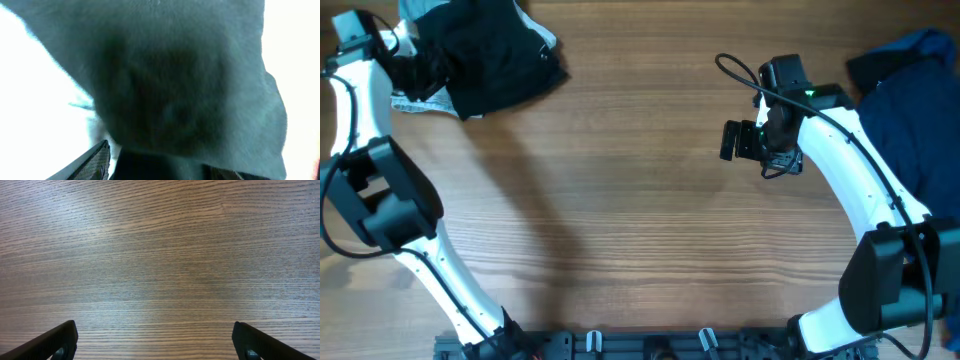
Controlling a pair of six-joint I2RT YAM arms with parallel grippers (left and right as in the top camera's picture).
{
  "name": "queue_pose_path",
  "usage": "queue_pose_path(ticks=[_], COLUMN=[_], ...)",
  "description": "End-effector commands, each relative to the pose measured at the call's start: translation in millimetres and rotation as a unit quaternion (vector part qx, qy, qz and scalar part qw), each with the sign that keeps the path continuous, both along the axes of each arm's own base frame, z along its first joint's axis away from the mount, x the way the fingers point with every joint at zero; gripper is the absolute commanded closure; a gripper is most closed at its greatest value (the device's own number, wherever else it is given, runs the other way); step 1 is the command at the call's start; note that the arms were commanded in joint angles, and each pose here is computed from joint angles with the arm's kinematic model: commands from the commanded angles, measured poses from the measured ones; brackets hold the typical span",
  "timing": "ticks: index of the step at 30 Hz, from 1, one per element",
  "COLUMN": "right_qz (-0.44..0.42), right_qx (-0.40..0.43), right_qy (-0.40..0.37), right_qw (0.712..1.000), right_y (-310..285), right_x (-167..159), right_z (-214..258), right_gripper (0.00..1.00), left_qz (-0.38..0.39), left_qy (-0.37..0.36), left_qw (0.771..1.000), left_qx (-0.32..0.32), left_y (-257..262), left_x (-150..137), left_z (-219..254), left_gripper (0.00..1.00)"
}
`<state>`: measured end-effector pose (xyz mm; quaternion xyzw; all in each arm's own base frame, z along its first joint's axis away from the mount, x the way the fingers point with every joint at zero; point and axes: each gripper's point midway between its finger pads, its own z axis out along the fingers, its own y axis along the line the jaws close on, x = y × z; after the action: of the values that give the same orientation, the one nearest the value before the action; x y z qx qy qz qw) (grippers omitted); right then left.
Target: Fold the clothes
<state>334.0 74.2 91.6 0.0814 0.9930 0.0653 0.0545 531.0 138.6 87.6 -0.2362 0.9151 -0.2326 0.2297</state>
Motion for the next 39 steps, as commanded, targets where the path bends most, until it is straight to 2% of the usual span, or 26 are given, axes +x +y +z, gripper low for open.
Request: queue_pose_path(ticks=[1,5,8,9,11,17,19,26,29,34,39], right_qz=[-0.002,-0.001,0.001,0.001,0.001,0.004,0.004,0.004,0.004,0.004,0.004], right_qx=[-0.004,0.004,0.019,0.019,0.019,0.039,0.041,0.041,0.041,0.04,0.04], right_qy=[0.004,-0.005,-0.005,-0.005,-0.005,-0.003,0.001,0.002,0.003,0.005,0.008], right_qw=[1.0,1.0,1.0,1.0,1.0,0.999,0.999,0.999,0.999,0.999,0.999], right_y=[-1,2,7,7,7,14,15,15,15,14,14], right_x=[1,5,6,6,6,5,3,3,2,1,0], right_z=[-4,-3,-2,-2,-2,-1,-1,-1,-1,-1,-1], right_gripper=[0.0,0.0,0.0,0.0,0.0,0.0,0.0,0.0,0.0,0.0,0.0], left_qz=[0.026,0.035,0.029,0.027,0.031,0.061,0.08,0.156,0.172,0.198,0.197], left_qy=[-0.044,-0.046,-0.056,-0.067,-0.088,-0.117,-0.102,-0.045,-0.068,-0.102,-0.087], left_qw=[0.999,0.998,0.998,0.997,0.996,0.991,0.991,0.984,0.98,0.971,0.972], left_qx=[0.008,-0.027,-0.03,-0.024,-0.018,-0.034,-0.032,-0.068,-0.069,-0.085,-0.091], left_y=[30,38,35,36,38,34,35,46,53,61,56], left_x=[-7,-26,-22,-18,-8,22,32,34,45,61,66], left_z=[47,67,71,73,79,79,56,11,16,25,-2], left_gripper=[0.38,0.35,0.21,0.13,0.12,0.14,0.16,0.21,0.2,0.26,0.28])
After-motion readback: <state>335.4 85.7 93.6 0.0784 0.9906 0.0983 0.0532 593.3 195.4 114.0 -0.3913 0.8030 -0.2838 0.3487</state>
